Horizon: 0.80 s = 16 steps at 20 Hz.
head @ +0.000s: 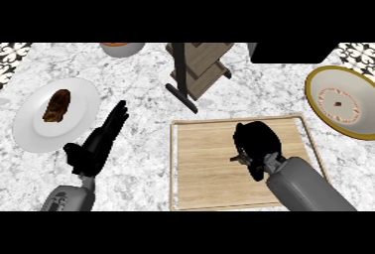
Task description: Pick the eggplant from the tray and place it in the tiered basket
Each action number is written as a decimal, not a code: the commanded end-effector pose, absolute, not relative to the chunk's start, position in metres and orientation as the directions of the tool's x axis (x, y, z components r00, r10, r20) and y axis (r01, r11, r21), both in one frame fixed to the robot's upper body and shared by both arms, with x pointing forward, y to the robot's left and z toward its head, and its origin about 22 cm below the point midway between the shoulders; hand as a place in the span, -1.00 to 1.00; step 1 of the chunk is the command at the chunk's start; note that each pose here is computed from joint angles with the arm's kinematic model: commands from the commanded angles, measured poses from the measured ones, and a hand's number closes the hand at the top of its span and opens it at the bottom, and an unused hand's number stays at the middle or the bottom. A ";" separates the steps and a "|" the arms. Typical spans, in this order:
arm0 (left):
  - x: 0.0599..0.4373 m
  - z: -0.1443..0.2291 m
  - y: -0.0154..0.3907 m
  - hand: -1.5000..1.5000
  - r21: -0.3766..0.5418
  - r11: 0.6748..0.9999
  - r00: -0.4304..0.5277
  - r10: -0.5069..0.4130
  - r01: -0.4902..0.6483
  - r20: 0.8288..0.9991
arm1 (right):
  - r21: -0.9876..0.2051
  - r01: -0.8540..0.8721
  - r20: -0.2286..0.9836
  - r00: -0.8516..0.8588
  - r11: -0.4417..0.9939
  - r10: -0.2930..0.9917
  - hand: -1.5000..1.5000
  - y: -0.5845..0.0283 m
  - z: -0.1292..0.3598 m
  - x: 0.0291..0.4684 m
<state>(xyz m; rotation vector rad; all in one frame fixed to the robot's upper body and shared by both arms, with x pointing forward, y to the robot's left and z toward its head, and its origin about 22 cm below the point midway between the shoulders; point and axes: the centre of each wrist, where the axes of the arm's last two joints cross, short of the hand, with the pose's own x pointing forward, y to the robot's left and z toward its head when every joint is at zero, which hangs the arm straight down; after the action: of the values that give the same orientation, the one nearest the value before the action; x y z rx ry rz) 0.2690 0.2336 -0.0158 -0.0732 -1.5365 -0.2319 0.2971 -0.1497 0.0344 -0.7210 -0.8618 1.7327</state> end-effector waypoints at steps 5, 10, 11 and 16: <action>0.264 -0.018 0.247 0.00 0.092 0.985 0.056 -0.101 0.143 0.993 | -0.921 -0.390 -0.029 0.135 0.026 0.990 1.00 -0.188 0.074 0.304; 0.247 -0.034 0.263 0.00 0.090 0.994 0.084 -0.095 0.069 0.992 | -0.972 -0.079 0.135 0.577 0.220 0.805 1.00 -0.234 0.135 0.313; 0.251 -0.027 0.268 0.00 0.098 0.991 0.074 -0.105 0.092 0.992 | -0.961 0.004 0.224 0.595 0.276 0.772 1.00 -0.225 0.149 0.309; 0.253 -0.022 0.265 0.00 0.102 0.988 0.059 -0.109 0.117 0.992 | -0.795 0.345 0.607 0.435 0.500 0.665 1.00 -0.203 0.229 0.272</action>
<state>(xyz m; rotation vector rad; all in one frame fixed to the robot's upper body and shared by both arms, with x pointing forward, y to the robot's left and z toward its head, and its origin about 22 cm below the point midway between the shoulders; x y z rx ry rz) 0.2521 0.2604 -0.0277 -0.0065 -1.4933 -0.1536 0.2966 -0.2069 0.1798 -1.1197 -1.0380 0.5622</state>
